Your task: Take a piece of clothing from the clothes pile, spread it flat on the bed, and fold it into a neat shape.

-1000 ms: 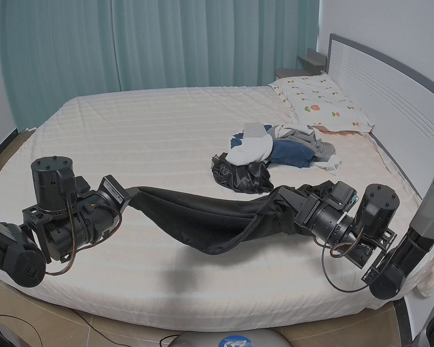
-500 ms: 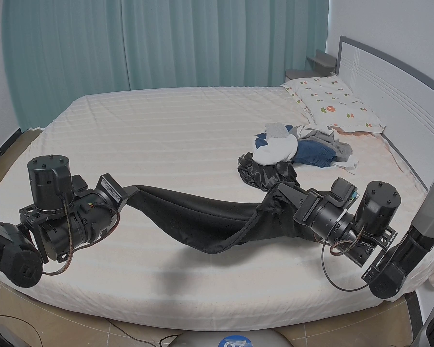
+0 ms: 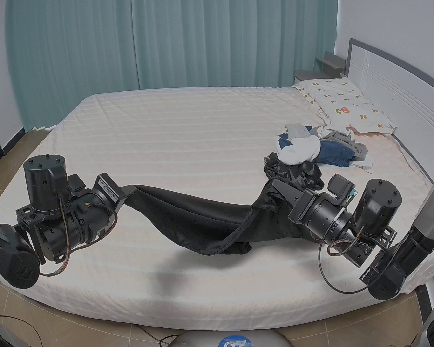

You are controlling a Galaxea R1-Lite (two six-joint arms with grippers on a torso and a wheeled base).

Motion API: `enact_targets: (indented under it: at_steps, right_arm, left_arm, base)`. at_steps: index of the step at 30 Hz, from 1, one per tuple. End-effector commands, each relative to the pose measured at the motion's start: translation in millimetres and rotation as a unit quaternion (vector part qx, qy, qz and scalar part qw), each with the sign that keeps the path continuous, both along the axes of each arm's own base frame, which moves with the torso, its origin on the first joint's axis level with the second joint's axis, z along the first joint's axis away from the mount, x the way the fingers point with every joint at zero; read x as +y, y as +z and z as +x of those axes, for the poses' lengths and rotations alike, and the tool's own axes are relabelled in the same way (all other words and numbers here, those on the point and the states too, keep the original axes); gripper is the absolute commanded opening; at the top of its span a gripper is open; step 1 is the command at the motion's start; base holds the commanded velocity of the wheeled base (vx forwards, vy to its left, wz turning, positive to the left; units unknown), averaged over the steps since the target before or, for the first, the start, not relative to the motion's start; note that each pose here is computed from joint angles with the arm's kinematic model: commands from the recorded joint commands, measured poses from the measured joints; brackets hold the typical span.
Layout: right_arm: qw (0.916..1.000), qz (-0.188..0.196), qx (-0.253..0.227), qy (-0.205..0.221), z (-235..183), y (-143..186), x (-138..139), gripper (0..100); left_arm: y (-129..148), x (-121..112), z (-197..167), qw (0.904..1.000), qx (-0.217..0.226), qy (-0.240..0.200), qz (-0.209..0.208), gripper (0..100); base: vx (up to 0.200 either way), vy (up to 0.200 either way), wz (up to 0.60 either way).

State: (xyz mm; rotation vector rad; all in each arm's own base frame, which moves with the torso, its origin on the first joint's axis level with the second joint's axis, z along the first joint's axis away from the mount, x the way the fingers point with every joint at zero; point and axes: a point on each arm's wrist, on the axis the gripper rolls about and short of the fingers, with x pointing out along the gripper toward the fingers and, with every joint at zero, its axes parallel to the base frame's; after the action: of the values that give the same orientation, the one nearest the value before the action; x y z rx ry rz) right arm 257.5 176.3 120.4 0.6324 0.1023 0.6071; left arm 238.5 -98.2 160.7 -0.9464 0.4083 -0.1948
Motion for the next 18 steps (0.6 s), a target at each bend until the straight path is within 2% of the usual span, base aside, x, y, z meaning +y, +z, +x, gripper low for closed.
enact_targets:
  at_steps: [1,18]
  right_arm:
    - [0.9999,0.007,-0.012,0.006,-3.5,5.9,2.5,0]
    - [0.9998,0.006,-0.017,0.009,-3.8,7.0,5.2,0]
  left_arm:
    - [0.3,0.4,-0.1,1.0,-0.001,0.001,-0.001,0]
    - [-0.4,0.9,-1.3,1.0,0.0,0.001,0.001,0]
  base:
    - [0.0,0.2,0.0]
    - [0.0,0.2,0.0]
